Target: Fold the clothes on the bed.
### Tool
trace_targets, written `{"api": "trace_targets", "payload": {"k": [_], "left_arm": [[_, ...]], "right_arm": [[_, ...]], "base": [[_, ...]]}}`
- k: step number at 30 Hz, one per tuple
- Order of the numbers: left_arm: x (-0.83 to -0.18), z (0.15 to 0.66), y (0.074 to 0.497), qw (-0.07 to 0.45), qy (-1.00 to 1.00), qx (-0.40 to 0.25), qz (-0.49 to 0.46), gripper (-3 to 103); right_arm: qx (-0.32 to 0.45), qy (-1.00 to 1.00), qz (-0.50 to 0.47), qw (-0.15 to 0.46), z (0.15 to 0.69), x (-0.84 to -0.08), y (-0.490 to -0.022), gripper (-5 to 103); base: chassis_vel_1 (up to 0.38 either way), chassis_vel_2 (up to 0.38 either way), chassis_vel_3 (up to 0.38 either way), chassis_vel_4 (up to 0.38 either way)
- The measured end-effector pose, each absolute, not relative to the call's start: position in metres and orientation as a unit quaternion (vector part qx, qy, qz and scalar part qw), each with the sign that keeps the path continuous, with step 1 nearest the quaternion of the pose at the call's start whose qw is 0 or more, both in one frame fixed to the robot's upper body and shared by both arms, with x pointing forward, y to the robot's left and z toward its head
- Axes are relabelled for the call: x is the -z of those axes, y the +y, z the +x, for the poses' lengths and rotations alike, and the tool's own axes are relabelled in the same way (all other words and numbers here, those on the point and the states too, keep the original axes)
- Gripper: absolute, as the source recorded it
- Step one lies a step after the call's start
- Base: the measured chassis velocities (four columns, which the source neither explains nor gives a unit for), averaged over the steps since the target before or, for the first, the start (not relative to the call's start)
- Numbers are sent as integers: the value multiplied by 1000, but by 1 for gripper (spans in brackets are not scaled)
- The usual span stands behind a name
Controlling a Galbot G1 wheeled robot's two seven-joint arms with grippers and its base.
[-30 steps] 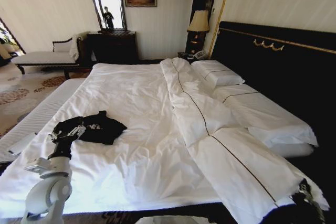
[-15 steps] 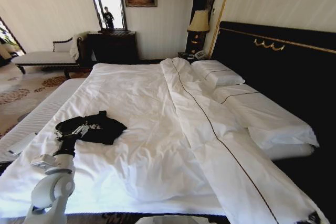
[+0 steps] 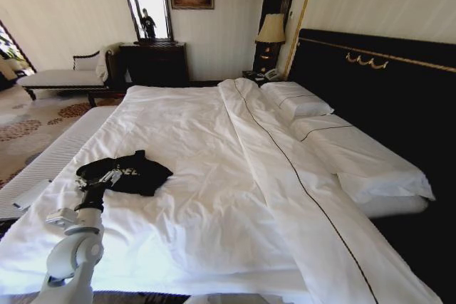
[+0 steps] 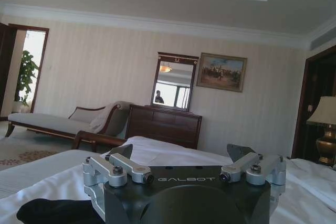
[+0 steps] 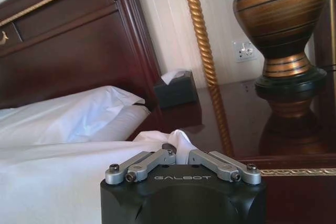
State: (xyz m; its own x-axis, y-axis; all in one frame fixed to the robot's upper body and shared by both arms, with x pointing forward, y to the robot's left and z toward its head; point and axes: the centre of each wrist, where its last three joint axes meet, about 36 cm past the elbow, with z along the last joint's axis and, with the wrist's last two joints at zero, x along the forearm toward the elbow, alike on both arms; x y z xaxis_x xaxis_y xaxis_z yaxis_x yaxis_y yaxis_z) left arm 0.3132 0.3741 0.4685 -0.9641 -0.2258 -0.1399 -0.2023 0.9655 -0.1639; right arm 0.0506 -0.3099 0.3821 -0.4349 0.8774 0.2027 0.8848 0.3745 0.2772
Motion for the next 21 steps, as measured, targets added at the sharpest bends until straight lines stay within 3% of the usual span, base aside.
{"api": "trace_targets", "payload": {"k": [16,21], "left_arm": [[-472,307,376,81,988,68,-110,100],[-472,308,379,80,989,64,-110,100]], "right_arm": [[146,-822,-549,42,46,-351,-329,-3],[150,-822,-546,58,51,-353,-329,19]], "base": [[0,0,0,0],[0,0,0,0]]}}
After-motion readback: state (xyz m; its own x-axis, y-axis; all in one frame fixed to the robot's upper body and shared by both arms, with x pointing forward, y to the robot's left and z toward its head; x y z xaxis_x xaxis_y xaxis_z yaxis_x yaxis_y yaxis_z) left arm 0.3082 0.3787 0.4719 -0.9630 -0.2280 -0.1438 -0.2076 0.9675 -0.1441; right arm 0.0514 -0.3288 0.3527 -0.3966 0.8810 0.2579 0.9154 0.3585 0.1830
